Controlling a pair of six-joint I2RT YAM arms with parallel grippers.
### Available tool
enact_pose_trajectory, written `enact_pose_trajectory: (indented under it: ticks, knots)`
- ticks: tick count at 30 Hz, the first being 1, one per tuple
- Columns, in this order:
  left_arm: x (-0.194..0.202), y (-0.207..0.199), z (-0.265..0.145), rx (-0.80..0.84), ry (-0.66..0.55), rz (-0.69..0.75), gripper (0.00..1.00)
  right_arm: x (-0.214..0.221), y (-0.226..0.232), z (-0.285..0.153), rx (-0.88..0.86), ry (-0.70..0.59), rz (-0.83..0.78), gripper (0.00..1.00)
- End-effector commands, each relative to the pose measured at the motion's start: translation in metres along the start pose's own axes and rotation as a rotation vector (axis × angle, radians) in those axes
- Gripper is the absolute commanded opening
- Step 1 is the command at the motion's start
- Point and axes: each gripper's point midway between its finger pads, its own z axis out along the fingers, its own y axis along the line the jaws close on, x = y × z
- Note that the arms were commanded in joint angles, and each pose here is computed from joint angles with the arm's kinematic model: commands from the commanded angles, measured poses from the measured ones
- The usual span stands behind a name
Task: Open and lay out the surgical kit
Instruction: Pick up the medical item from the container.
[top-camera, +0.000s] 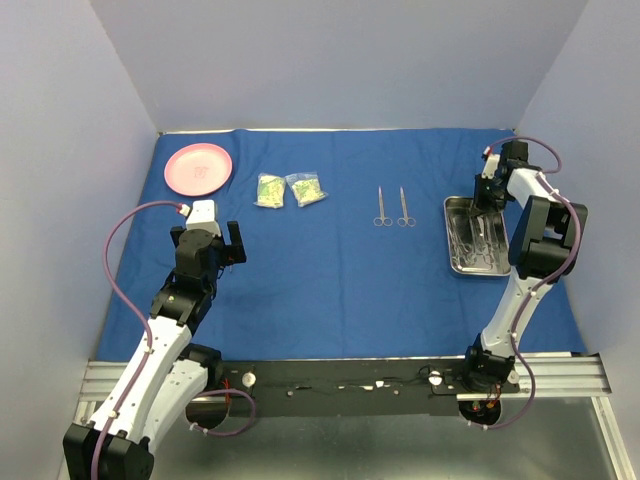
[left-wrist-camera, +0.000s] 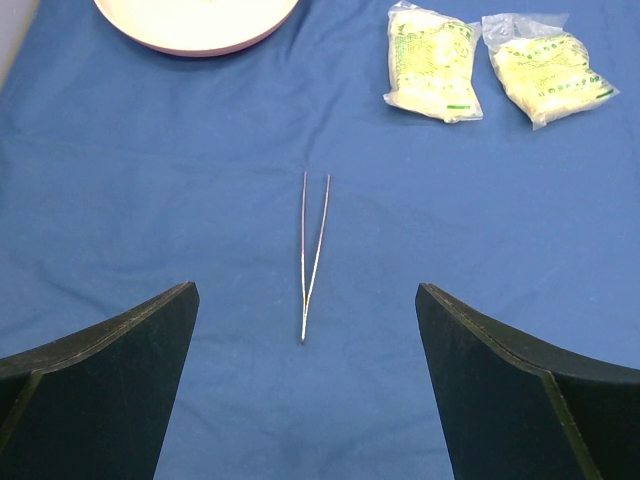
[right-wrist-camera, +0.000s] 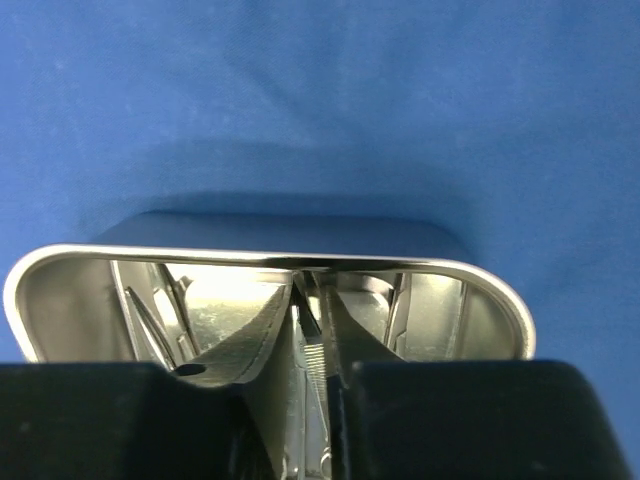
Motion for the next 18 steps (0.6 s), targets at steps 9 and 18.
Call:
enact_pose_trajectory:
  ticks: [9,18]
  knots:
    - [-0.011,-0.009,-0.004,0.051,-0.034,-0.007,0.99,-0.025,0.003,-0.067,0.047,-0.143,0.003,0.04]
    - [-0.015,-0.043,-0.003,0.196,0.027,-0.09,0.99,-0.032,0.058,-0.152,-0.112,-0.42,0.212,0.01]
